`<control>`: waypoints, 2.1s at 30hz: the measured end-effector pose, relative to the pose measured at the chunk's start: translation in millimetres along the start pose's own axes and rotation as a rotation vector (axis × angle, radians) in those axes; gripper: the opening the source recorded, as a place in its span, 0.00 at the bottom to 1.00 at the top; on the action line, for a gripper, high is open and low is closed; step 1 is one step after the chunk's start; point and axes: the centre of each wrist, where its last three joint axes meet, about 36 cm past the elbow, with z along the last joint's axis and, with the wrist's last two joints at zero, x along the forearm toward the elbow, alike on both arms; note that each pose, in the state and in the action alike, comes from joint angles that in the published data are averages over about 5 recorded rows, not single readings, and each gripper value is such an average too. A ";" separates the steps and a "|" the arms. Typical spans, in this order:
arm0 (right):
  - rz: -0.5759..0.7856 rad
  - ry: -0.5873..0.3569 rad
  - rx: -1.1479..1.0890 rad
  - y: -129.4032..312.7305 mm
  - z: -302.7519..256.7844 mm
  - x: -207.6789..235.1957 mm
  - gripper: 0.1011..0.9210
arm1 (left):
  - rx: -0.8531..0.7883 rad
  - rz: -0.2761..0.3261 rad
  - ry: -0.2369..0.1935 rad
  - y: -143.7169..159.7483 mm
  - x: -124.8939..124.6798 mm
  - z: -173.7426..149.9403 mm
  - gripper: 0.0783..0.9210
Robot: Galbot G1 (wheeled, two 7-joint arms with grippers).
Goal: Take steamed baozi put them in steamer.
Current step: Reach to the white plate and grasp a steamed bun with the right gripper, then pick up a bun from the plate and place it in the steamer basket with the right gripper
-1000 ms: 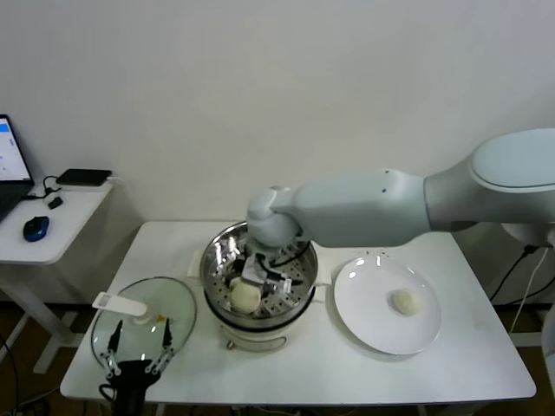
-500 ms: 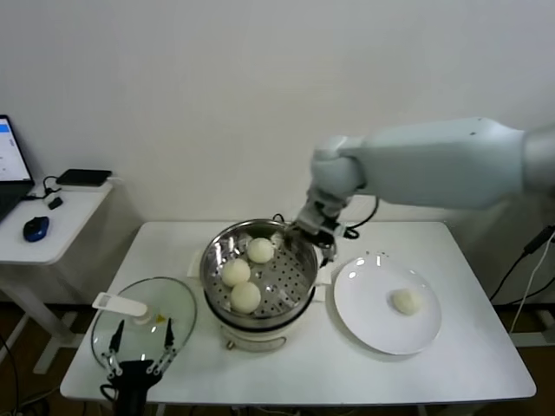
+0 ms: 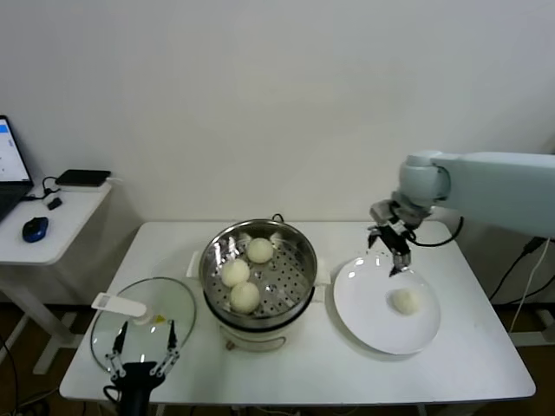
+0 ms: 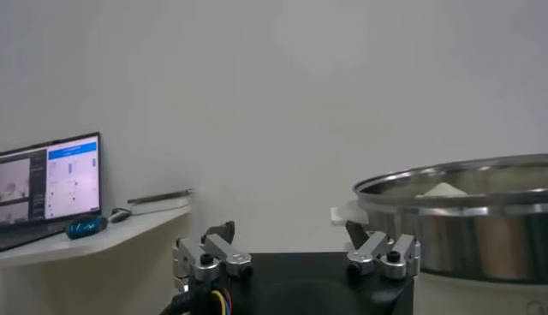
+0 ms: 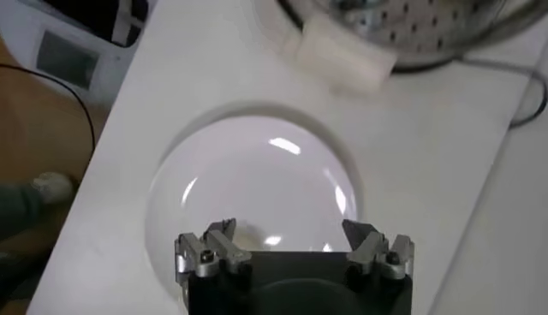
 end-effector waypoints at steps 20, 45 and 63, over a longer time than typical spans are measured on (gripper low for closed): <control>-0.070 0.077 -0.171 21.7 66.6 -114.8 0.88 | -0.017 0.004 0.031 0.1 2.7 10.4 0.88; -0.077 0.071 -0.237 30.9 73.9 -154.5 0.61 | -0.025 0.003 0.026 0.4 4.8 6.2 0.88; 0.013 0.007 -0.212 -10.3 31.7 -15.1 0.55 | -0.015 0.012 0.020 -2.4 4.2 3.7 0.88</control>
